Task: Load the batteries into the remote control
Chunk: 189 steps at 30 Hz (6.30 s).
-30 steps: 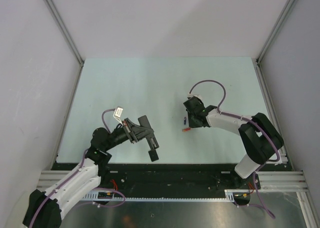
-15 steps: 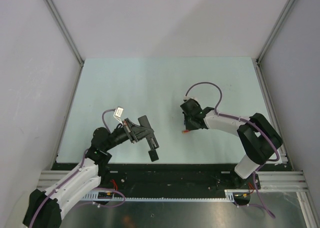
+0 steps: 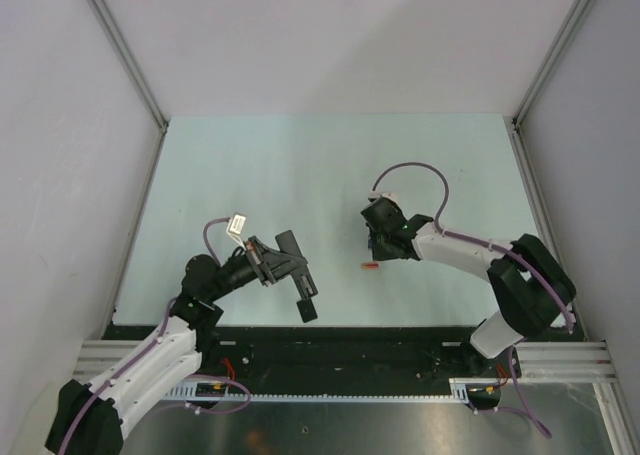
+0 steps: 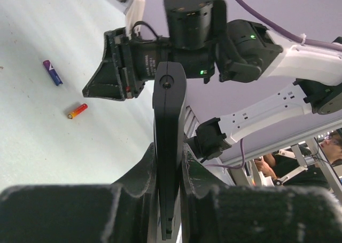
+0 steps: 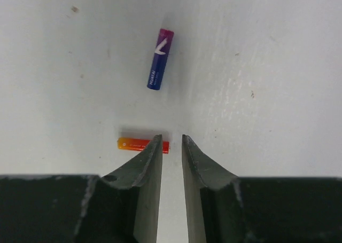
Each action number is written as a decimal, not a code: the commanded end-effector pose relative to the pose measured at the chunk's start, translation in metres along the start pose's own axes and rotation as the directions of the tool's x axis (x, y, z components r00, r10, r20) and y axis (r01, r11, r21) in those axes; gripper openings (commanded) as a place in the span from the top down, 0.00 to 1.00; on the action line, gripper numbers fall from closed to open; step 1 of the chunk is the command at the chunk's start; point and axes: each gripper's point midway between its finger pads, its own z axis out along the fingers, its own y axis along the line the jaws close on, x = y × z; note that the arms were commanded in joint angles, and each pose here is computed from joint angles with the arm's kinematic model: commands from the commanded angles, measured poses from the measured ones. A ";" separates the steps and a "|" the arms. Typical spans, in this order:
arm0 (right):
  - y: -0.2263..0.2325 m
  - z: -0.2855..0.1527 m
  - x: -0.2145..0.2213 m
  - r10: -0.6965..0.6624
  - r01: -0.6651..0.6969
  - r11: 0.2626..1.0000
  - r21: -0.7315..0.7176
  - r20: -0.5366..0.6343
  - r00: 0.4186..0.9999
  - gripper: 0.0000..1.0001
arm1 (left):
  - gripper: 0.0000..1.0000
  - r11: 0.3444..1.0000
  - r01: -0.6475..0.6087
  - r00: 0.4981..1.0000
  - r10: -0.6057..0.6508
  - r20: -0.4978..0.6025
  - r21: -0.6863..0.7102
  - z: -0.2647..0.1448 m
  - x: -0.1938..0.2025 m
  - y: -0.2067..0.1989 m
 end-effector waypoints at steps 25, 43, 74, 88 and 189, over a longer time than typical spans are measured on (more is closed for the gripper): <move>0.039 -0.011 -0.005 -0.418 0.418 0.906 -0.071 0.012 0.908 0.55 | 1.00 1.000 -0.010 0.999 0.009 0.043 0.021 0.002 -0.011 -0.011; 0.040 0.002 0.012 -0.395 0.389 0.917 -0.088 -0.066 0.916 0.62 | 1.00 1.000 0.001 1.000 -0.002 0.026 0.008 0.005 -0.007 -0.008; 0.053 0.005 0.034 -0.506 0.492 0.860 -0.136 -0.097 0.857 0.88 | 1.00 1.000 0.000 1.000 0.000 0.019 0.008 0.008 -0.005 -0.009; 0.067 0.018 0.014 -0.760 0.761 0.648 -0.041 0.034 0.649 1.00 | 1.00 0.995 -0.061 0.997 0.057 0.053 0.085 -0.004 -0.006 -0.029; 0.037 0.024 -0.038 0.635 -0.642 0.732 0.227 0.113 0.764 0.38 | 1.00 0.987 -0.049 0.995 0.034 0.097 0.154 -0.022 -0.003 -0.045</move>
